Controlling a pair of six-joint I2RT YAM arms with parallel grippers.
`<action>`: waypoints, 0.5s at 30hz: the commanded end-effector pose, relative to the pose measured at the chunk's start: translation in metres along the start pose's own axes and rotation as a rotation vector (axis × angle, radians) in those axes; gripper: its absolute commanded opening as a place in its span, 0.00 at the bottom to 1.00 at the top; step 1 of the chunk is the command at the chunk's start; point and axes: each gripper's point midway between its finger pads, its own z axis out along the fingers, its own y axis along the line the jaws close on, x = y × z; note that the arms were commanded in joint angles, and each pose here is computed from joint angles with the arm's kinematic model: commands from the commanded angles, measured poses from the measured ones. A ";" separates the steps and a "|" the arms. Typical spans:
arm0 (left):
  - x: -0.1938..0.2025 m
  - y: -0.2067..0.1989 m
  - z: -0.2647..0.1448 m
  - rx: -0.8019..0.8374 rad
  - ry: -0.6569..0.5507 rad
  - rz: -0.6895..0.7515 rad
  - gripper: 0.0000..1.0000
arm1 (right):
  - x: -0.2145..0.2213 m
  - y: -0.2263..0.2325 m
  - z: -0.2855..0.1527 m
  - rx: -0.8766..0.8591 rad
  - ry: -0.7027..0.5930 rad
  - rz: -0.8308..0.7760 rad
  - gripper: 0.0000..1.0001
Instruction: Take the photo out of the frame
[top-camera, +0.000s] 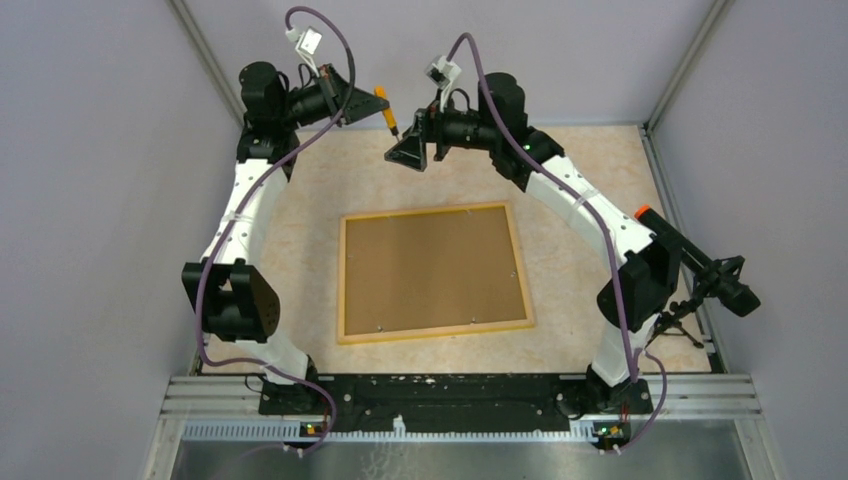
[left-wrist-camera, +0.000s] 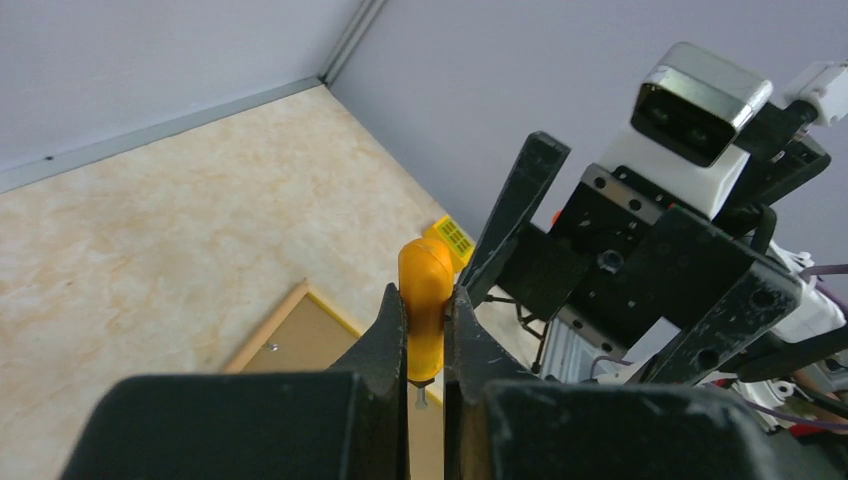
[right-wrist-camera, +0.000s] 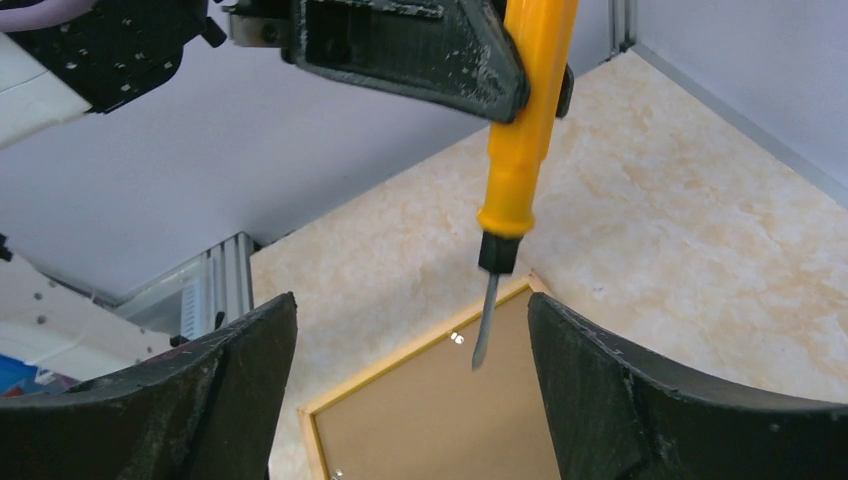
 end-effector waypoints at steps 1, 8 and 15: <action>0.000 -0.033 -0.008 0.098 -0.019 0.025 0.00 | -0.012 -0.018 0.004 0.095 -0.034 -0.030 0.74; 0.004 -0.035 -0.013 0.105 -0.027 0.020 0.00 | 0.015 -0.016 0.004 0.071 0.052 -0.077 0.19; 0.009 -0.025 -0.025 0.077 -0.008 0.068 0.03 | 0.044 -0.020 -0.010 0.074 0.158 -0.170 0.00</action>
